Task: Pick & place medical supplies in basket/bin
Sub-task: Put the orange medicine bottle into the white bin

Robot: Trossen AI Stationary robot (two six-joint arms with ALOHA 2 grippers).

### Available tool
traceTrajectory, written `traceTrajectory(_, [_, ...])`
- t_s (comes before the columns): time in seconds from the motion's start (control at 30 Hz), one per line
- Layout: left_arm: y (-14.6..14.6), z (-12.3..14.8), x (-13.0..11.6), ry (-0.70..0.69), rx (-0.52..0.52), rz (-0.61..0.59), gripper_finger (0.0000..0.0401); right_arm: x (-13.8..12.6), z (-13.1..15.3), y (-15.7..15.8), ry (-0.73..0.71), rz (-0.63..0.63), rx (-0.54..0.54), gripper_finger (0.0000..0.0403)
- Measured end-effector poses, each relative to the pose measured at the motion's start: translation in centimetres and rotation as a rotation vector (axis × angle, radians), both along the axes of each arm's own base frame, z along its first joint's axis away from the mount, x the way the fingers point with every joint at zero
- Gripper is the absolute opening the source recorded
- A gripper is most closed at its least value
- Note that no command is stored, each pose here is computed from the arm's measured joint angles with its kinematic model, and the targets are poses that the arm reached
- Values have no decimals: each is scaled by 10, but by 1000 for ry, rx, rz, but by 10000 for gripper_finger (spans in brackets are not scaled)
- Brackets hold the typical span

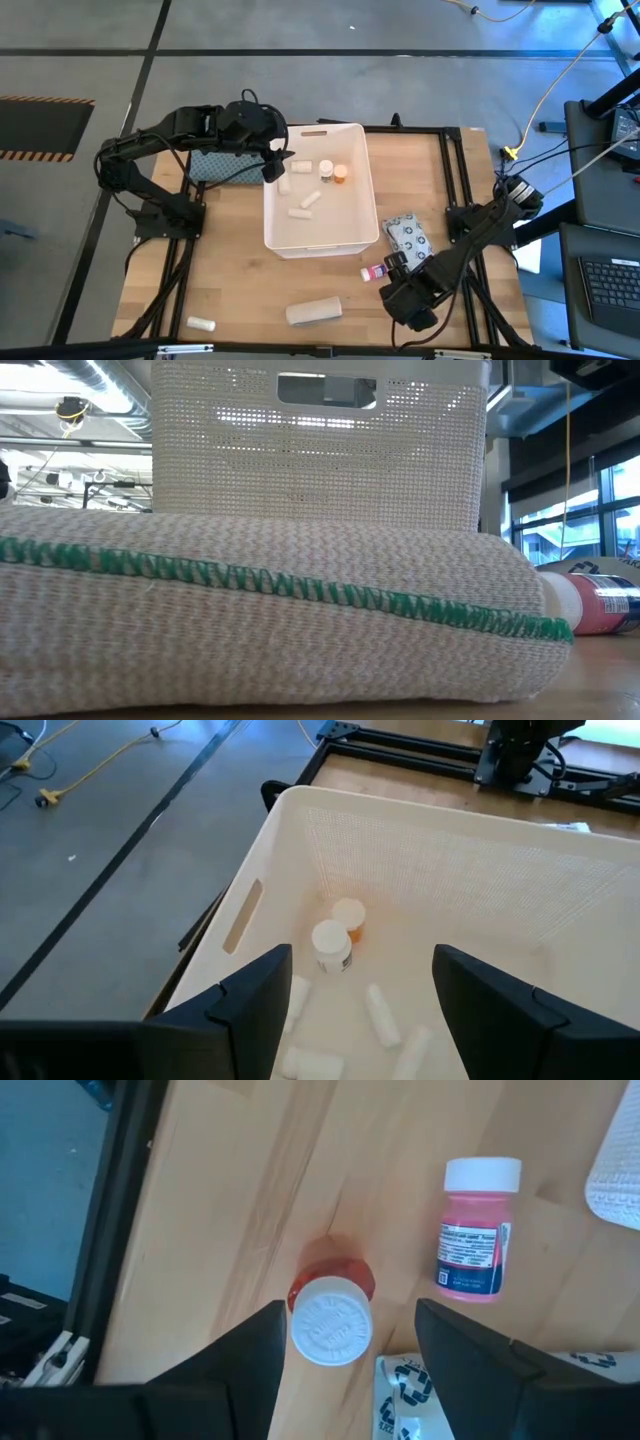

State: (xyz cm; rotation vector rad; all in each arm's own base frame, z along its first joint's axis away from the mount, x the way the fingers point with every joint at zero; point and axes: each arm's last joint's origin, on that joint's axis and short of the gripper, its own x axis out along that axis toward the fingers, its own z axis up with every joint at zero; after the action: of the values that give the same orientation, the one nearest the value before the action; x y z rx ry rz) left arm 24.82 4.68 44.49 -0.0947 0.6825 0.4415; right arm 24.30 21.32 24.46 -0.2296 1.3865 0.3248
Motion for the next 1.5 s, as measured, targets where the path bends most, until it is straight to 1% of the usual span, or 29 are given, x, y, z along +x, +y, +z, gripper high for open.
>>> traceTrajectory(0.23, [0,0,0,0,0,0,235,-3,-1,-1,44,1,-5,223])
traceTrajectory(0.6, [0,0,0,0,-1,0,235,-1,-4,0,48,6,1,223])
traceTrajectory(0.8, [0,0,0,0,0,0,235,-1,-19,1,49,7,35,223])
traceTrajectory(0.9, [0,0,0,0,0,0,235,-4,-25,-1,71,-22,23,221])
traceTrajectory(1.0, [0,0,0,0,-1,0,235,-4,-25,-1,73,-30,23,209])
traceTrajectory(1.23, [0,0,0,0,-1,0,235,-3,-25,-1,68,-47,30,163])
traceTrajectory(1.5, [0,0,0,0,-1,0,235,-3,-24,-1,69,-51,30,126])
